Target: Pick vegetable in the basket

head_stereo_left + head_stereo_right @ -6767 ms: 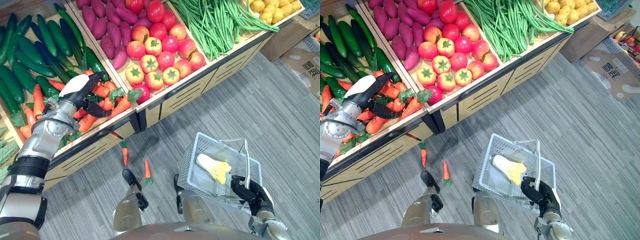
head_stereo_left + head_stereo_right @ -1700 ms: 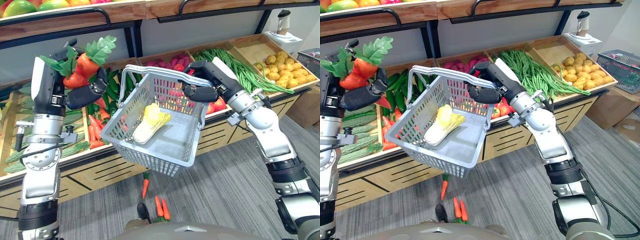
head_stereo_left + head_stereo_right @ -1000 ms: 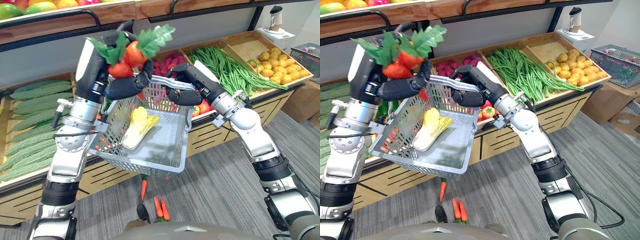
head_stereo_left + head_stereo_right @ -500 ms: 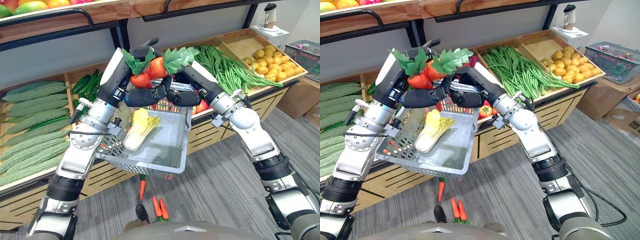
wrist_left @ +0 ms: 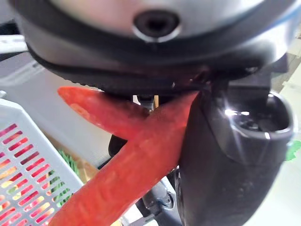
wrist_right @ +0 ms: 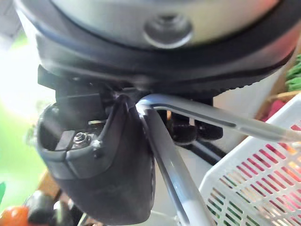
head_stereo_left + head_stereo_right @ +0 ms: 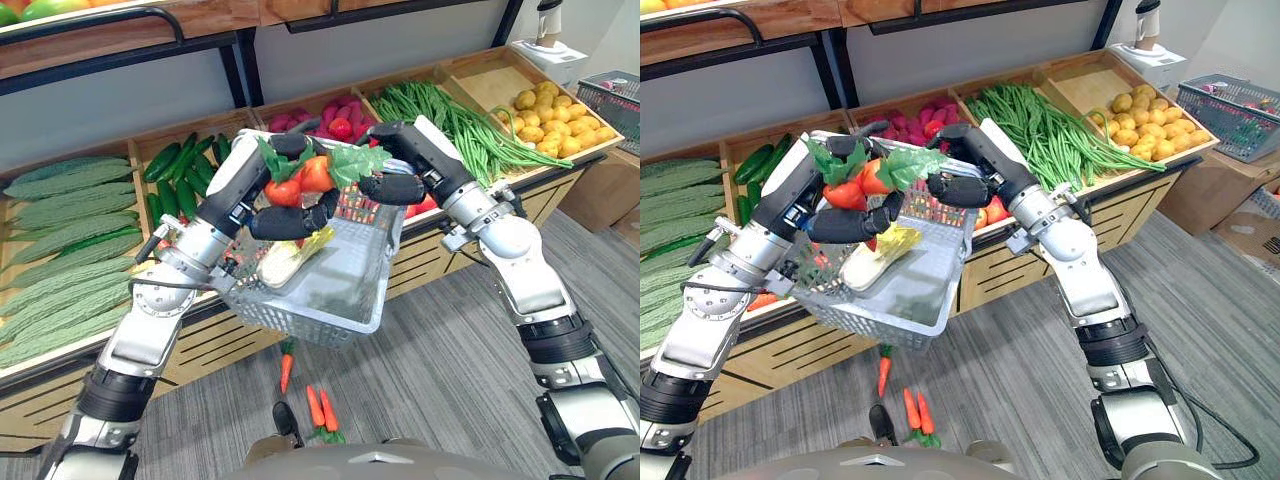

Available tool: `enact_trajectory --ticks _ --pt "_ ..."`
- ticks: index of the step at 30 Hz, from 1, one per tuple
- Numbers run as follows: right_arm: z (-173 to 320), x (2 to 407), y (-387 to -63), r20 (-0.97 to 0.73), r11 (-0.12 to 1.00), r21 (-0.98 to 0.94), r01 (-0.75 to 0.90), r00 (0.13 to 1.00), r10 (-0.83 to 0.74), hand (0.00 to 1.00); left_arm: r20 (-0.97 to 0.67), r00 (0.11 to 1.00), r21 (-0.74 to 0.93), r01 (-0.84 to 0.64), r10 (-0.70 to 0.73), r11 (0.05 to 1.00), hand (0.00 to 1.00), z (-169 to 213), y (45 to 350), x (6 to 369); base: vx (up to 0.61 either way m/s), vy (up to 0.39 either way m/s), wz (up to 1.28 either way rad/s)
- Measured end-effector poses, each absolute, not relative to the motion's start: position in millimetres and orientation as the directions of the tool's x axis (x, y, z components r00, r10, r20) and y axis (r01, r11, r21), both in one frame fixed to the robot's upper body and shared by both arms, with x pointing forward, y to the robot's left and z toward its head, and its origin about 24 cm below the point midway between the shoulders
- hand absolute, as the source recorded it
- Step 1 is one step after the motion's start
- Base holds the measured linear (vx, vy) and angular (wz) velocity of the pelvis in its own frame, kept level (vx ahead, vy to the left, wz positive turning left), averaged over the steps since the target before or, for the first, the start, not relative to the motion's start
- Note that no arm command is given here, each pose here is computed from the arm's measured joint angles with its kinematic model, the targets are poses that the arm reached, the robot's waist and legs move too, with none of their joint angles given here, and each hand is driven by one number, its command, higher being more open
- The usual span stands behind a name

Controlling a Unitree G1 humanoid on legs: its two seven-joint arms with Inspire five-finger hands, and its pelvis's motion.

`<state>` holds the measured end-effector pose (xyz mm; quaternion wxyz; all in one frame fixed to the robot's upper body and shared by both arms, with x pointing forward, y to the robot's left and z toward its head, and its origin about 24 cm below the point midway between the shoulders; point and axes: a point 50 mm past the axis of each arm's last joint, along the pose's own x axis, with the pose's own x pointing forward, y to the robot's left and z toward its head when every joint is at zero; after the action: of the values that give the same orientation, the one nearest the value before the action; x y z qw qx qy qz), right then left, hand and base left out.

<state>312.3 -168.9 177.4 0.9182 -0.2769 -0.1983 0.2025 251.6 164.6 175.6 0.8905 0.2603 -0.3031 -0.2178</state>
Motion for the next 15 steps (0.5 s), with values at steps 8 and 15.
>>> enact_trajectory --ticks 8,15 --pt "171 319 -185 0.273 0.829 -0.527 -0.187 0.887 0.373 0.00 0.445 0.678 0.608 0.251 -0.585 0.753 0.00 180 159 232 0.00 0.000 0.00" --pt "170 320 -189 0.281 0.838 -0.520 -0.168 0.892 0.354 0.00 0.401 0.695 0.607 0.286 -0.597 0.741 0.00 170 160 228 0.00 0.000 0.01"
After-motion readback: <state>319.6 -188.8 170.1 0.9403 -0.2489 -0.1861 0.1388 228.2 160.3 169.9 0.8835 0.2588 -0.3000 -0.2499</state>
